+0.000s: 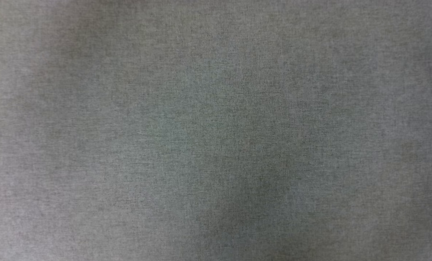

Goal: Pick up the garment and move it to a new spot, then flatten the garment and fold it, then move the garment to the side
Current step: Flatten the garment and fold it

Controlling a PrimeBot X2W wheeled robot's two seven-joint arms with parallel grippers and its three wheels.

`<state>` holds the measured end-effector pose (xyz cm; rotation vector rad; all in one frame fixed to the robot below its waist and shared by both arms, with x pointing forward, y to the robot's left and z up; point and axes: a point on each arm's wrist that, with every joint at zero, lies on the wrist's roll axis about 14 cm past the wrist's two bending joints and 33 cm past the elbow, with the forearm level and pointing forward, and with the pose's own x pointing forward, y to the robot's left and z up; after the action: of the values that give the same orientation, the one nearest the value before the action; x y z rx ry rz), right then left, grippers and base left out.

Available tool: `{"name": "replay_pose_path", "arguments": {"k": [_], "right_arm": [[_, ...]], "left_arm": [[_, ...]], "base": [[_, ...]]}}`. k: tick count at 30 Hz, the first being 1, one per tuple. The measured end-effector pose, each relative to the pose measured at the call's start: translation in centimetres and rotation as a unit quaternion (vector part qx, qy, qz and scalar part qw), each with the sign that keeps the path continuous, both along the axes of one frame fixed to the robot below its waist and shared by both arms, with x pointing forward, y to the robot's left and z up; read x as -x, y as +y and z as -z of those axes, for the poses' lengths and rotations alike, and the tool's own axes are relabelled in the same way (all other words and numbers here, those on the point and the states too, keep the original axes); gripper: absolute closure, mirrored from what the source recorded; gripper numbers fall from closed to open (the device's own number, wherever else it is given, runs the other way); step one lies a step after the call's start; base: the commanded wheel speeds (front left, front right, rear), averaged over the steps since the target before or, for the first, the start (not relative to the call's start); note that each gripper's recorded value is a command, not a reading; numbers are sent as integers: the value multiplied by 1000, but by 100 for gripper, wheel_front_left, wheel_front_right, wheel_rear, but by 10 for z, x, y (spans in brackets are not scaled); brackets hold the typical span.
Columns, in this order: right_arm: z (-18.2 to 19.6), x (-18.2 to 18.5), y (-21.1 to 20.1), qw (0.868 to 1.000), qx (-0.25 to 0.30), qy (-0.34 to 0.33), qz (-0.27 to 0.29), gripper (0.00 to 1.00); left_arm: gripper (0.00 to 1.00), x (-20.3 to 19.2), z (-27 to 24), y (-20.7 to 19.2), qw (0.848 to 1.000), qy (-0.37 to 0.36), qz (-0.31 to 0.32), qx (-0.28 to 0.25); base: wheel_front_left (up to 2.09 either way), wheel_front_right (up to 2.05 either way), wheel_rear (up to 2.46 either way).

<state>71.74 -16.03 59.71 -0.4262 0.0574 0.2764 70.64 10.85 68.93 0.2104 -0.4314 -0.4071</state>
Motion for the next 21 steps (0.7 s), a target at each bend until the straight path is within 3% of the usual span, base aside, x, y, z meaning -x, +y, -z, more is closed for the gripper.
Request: {"name": "replay_pose_path", "arguments": {"k": [6,12,21], "right_arm": [[72,35,15,997,-12,76,-26,100],[120,87,19,990,-19,136,-45,100],[138,170,3,982,-32,177,-60,100]], "left_arm": [[100,26,89,11,995,95,-3,-1],[100,79,152,25,984,175,-13,13],[100,194,208,40,965,263,-13,-9]], "base": [[0,0,0],[0,0,0],[0,0,0]]}}
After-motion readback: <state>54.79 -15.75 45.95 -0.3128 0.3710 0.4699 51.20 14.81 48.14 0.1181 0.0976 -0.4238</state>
